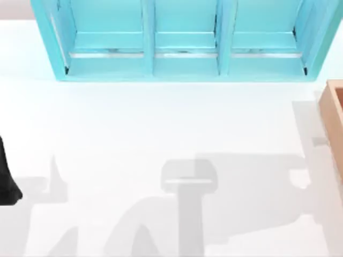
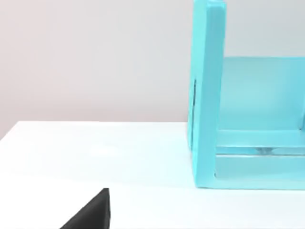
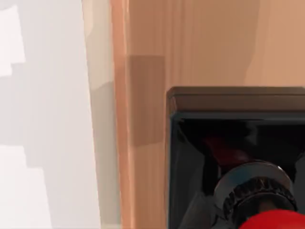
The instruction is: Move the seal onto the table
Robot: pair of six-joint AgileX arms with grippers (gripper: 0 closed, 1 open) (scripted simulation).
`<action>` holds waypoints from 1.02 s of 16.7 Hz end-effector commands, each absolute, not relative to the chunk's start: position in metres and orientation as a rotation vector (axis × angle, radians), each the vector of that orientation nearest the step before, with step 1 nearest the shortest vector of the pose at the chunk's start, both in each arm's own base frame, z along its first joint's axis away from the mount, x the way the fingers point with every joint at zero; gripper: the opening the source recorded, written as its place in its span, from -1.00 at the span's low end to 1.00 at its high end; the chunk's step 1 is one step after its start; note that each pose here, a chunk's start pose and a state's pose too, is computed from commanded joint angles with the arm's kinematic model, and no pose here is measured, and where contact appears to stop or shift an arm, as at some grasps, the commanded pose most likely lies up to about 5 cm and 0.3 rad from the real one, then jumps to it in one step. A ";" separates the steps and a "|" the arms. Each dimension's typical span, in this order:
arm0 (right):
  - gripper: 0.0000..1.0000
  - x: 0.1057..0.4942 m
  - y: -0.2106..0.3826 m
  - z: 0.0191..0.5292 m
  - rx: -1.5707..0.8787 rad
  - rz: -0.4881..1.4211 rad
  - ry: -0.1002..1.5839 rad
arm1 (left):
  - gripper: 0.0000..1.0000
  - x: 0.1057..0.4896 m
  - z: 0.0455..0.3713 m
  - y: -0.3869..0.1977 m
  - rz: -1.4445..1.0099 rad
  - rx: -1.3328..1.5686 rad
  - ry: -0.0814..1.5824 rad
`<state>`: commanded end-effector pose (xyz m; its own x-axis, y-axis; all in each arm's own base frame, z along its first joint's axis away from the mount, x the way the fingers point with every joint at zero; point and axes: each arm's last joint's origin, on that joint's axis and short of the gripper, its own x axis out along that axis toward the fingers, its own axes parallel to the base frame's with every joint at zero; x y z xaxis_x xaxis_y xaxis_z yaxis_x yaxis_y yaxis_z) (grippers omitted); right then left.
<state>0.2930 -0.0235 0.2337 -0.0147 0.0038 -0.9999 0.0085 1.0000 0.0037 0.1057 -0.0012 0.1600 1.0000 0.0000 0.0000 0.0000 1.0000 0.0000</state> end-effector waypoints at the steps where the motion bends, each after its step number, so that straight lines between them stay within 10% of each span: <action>1: -1.00 0.291 -0.006 0.249 0.010 -0.005 1.595 | 1.00 0.106 0.160 -0.001 0.000 0.000 0.000; 17: -1.00 0.313 0.087 0.280 0.013 -0.009 1.568 | 1.00 0.106 0.160 -0.001 0.000 0.000 0.000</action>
<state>0.3129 0.0868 0.2795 0.0030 0.0028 -1.0000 0.0143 0.9999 0.0029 0.1057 -0.0012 0.1600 1.0000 0.0000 0.0000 0.0000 1.0000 0.0000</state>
